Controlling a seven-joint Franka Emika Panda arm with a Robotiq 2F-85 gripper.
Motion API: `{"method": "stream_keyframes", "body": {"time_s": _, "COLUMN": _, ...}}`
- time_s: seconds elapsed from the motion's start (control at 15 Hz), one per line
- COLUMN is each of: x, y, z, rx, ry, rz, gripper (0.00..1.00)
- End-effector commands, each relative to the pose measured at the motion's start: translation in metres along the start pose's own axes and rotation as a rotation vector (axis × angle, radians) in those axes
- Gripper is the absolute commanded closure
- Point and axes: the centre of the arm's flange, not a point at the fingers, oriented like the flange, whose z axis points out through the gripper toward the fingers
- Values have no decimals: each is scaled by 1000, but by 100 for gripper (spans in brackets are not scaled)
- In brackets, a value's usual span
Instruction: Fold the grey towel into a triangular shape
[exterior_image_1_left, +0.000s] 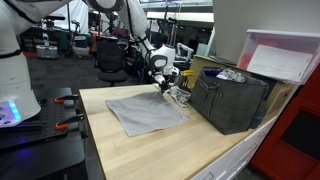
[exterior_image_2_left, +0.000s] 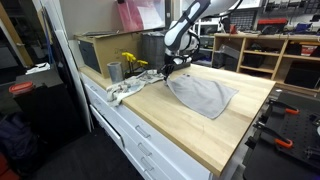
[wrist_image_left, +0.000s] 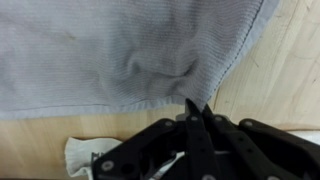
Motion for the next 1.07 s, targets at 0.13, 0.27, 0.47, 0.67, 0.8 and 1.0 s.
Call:
{"method": "stream_keyframes", "body": {"time_s": 0.13, "x": -94, "y": 24, "z": -47, "rx": -3, "ry": 57, "rz": 272, "gripper": 99}}
{"method": "stream_keyframes", "body": {"time_s": 0.27, "x": -119, "y": 33, "z": -48, "rx": -26, "ry": 67, "rz": 350, "gripper": 99}}
{"method": "stream_keyframes", "body": {"time_s": 0.47, "x": -162, "y": 48, "z": -51, "rx": -76, "ry": 70, "rz": 460, "gripper": 99}}
{"method": "stream_keyframes", "body": {"time_s": 0.67, "x": -206, "y": 65, "z": -55, "rx": -134, "ry": 63, "rz": 560, "gripper": 99}}
{"method": "stream_keyframes", "body": {"time_s": 0.8, "x": -235, "y": 78, "z": -61, "rx": -175, "ry": 54, "rz": 613, "gripper": 99}}
{"method": "stream_keyframes", "body": {"time_s": 1.0, "x": -267, "y": 96, "z": -68, "rx": -185, "ry": 39, "rz": 632, "gripper": 99}}
